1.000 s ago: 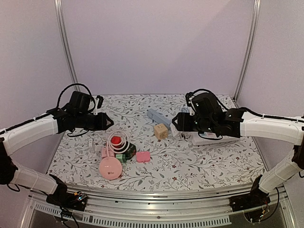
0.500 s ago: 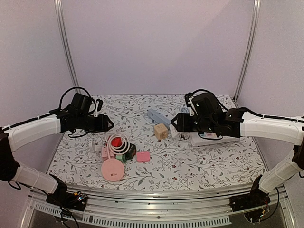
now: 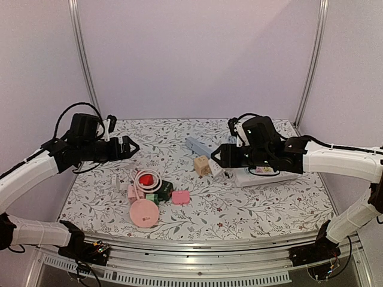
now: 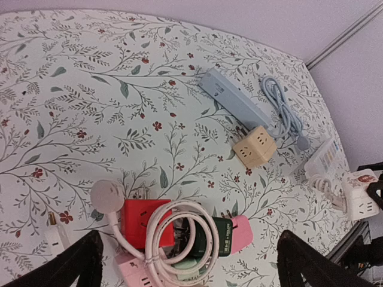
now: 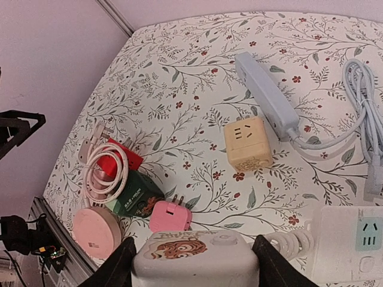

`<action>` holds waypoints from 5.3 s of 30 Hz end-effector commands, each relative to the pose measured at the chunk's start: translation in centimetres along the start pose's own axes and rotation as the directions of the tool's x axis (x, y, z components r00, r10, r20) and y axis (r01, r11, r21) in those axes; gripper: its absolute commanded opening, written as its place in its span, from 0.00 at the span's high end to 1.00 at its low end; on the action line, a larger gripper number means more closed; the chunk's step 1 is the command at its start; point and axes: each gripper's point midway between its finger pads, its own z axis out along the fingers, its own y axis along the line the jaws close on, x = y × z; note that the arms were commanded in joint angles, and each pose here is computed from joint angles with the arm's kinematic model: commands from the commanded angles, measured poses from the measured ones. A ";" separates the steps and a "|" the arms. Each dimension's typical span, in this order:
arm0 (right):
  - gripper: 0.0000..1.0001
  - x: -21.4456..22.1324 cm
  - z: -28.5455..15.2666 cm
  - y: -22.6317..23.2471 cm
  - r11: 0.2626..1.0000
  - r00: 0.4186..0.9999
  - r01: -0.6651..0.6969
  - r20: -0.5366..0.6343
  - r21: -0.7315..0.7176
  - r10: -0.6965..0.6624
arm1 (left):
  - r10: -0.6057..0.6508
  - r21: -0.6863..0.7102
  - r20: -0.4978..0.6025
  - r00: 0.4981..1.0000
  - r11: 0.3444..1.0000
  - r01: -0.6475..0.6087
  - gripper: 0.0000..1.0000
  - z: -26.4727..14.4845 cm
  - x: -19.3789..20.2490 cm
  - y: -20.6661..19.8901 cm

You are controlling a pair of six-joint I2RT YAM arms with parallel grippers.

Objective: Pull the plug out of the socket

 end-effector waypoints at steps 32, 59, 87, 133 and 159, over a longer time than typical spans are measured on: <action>0.60 5.8 8.7 3.2 0.992 0.991 -0.102 -0.074 0.077 0.108 | -0.012 0.332 -0.024 1.000 0.943 0.020 0.00 -1.0 6.5 -12.9; 0.01 1.9 -0.1 -5.0 0.966 0.995 -0.031 0.095 0.257 0.007 | -0.183 0.102 -0.140 0.973 0.975 0.198 0.01 6.4 11.8 -17.2; 0.01 1.4 -1.5 -4.5 0.978 0.992 -0.015 0.122 0.206 -0.011 | -0.317 -0.233 -0.244 0.917 0.937 0.261 0.03 12.7 17.0 -13.1; 0.01 0.6 -1.1 -4.2 0.981 0.988 0.077 0.119 0.177 -0.099 | -0.105 -0.124 -0.335 0.936 0.990 0.066 0.74 12.2 11.7 -14.6; 0.01 1.4 -4.7 4.9 0.930 0.938 0.314 0.213 -0.190 -0.273 | 0.326 0.687 -0.256 0.910 0.724 -0.065 0.78 2.2 2.5 -18.4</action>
